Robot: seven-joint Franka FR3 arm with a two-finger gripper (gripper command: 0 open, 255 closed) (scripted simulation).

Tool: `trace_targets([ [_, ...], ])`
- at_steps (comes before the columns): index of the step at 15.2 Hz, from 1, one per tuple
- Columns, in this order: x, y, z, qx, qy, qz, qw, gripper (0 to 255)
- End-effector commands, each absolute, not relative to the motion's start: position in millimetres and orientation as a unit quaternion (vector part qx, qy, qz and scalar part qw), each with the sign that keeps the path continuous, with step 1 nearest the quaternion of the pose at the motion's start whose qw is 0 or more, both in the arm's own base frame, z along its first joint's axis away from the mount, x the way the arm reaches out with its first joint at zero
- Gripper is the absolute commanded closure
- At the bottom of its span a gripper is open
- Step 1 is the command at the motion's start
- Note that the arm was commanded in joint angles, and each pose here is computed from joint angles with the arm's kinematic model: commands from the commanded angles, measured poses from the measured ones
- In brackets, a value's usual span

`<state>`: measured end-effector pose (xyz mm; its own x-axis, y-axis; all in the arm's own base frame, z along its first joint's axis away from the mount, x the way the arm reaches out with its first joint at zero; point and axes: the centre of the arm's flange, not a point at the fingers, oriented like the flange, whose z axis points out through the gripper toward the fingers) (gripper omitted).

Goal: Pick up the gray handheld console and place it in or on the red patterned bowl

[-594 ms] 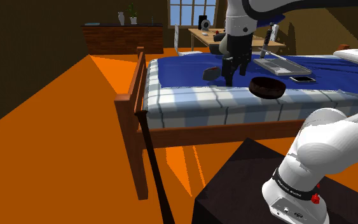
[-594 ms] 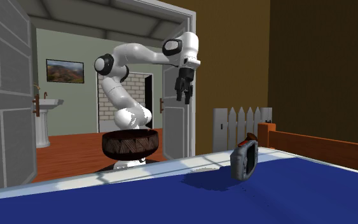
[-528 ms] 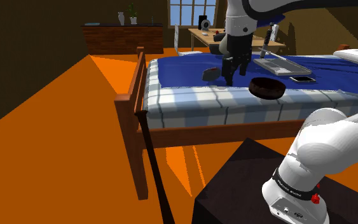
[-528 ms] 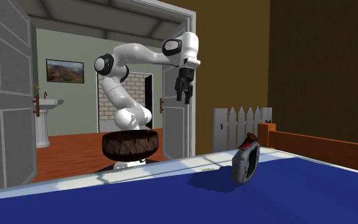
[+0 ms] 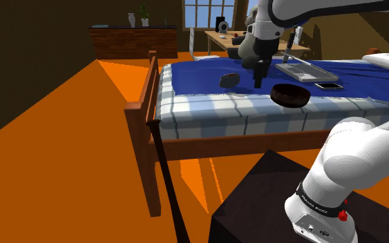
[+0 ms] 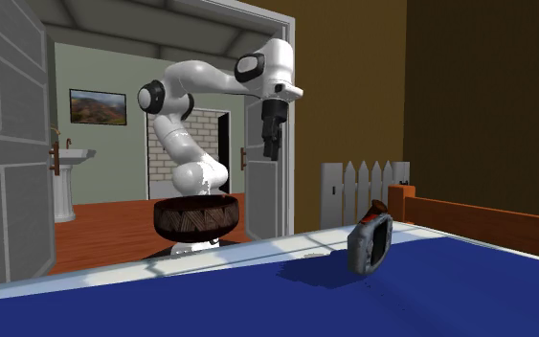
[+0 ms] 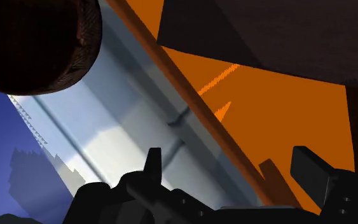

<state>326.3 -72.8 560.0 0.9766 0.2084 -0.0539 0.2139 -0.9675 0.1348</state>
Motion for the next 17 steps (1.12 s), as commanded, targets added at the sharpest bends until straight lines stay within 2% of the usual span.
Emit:
trace_targets([
  [1, 331, -100, 557, 0.987, 0.148, -0.017, 0.067, 0],
  [17, 459, -264, 518, 0.897, 0.441, 0.004, 0.034, 0],
])
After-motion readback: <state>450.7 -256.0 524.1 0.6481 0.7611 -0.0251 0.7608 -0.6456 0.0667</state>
